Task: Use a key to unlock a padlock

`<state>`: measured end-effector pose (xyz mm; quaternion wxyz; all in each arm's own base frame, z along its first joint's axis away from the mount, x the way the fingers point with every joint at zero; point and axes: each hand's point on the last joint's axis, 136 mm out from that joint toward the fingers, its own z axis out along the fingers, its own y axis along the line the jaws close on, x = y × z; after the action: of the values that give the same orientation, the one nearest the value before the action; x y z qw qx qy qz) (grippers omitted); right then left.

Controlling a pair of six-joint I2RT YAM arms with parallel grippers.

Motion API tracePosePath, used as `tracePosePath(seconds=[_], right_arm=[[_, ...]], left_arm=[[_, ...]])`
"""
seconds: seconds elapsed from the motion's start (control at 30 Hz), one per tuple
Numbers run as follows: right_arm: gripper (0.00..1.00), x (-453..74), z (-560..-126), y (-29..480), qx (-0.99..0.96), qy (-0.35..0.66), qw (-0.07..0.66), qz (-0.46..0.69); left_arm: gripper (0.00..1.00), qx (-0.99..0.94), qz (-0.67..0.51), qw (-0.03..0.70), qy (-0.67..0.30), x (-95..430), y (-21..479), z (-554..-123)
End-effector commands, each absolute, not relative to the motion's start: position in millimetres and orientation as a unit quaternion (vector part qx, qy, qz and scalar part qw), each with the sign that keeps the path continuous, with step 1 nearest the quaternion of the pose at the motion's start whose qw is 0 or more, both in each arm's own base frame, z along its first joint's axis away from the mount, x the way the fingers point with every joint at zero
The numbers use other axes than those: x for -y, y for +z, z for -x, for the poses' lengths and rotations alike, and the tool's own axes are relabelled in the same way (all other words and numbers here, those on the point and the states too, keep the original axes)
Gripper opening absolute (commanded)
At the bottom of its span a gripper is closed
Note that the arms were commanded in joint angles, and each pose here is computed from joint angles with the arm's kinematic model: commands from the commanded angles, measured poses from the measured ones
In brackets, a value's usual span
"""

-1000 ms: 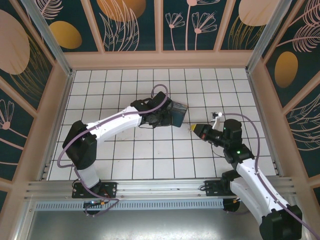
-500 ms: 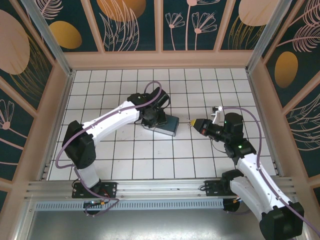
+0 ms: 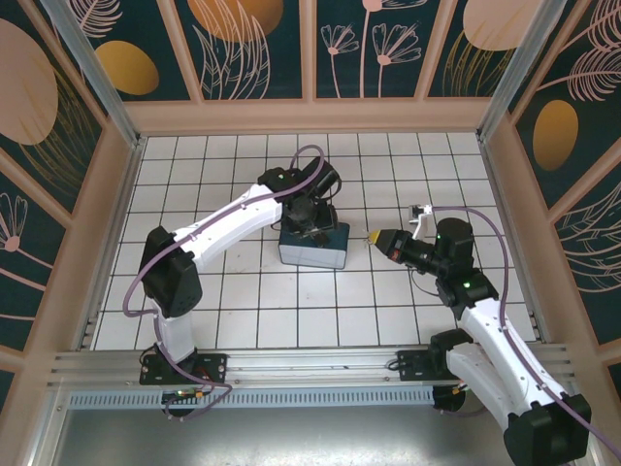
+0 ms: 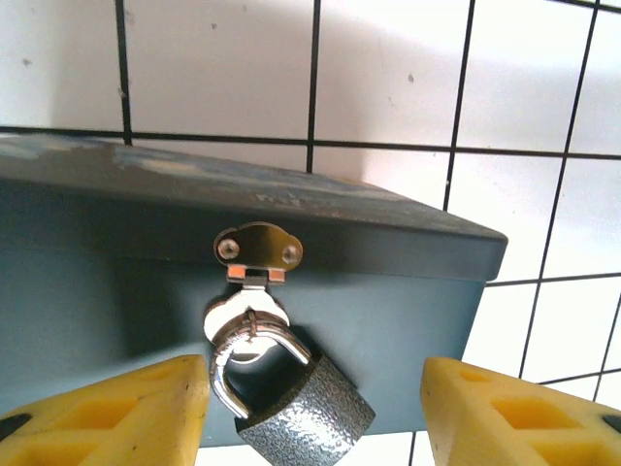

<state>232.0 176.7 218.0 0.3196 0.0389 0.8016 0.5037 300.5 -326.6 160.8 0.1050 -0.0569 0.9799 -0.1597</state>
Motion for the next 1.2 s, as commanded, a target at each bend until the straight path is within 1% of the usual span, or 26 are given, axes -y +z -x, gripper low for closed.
tracePosePath(seconds=[0.0, 0.13, 0.2, 0.23, 0.33, 0.4, 0.5, 0.57, 0.6, 0.73, 0.8, 0.83, 1.0, 1.17], right_arm=[[0.00, -184.3, -223.8, 223.0, -0.792, 0.521, 0.317, -0.030], [0.00, -204.8, -215.6, 221.4, -0.798, 0.522, 0.300, -0.022], [0.00, -216.0, -211.6, 218.5, -0.805, 0.515, 0.292, -0.022], [0.00, -222.6, -208.8, 217.1, -0.807, 0.515, 0.287, -0.023], [0.00, -237.3, -202.2, 208.1, -0.813, 0.514, 0.273, -0.035], [0.00, -244.2, -201.7, 202.2, -0.812, 0.516, 0.268, -0.047], [0.00, -250.9, -203.5, 192.6, -0.818, 0.508, 0.263, -0.057], [0.00, -252.3, -204.8, 186.1, -0.822, 0.503, 0.258, -0.064], [0.00, -252.4, -205.8, 183.7, -0.824, 0.501, 0.257, -0.067], [0.00, -248.4, -207.6, 176.0, -0.831, 0.488, 0.254, -0.082], [0.00, -248.1, -205.7, 171.2, -0.832, 0.490, 0.246, -0.088], [0.00, -247.6, -205.1, 168.3, -0.832, 0.491, 0.242, -0.093], [0.00, -248.2, -201.6, 163.6, -0.829, 0.497, 0.237, -0.100], [0.00, -252.0, -200.7, 160.5, -0.832, 0.495, 0.234, -0.096]], left_arm=[[0.62, -0.978, 0.036, 0.146, -0.143, 305.3, 186.5, -311.0], [0.61, -0.966, 0.038, 0.190, -0.171, 286.0, 206.9, -330.9], [0.57, -0.963, 0.023, 0.200, -0.180, 280.4, 207.4, -334.1], [0.55, -0.959, 0.008, 0.213, -0.189, 284.9, 207.5, -338.8], [0.50, -0.959, -0.055, 0.212, -0.182, 288.2, 193.3, -334.7], [0.50, -0.953, -0.099, 0.238, -0.162, 280.2, 199.2, -335.0], [0.54, -0.941, -0.155, 0.284, -0.102, 268.6, 201.2, -351.2], [0.55, -0.932, -0.187, 0.293, -0.104, 276.2, 206.0, -355.8], [0.56, -0.932, -0.203, 0.279, -0.108, 284.3, 194.9, -357.8], [0.68, -0.922, -0.235, 0.275, -0.141, 312.0, 188.5, -351.6], [0.75, -0.919, -0.257, 0.270, -0.125, 321.9, 179.9, -343.8], [0.77, -0.919, -0.268, 0.265, -0.116, 326.9, 174.3, -339.1], [0.79, -0.917, -0.283, 0.259, -0.109, 331.6, 165.5, -333.2], [0.79, -0.914, -0.303, 0.245, -0.110, 331.7, 165.0, -322.3]])
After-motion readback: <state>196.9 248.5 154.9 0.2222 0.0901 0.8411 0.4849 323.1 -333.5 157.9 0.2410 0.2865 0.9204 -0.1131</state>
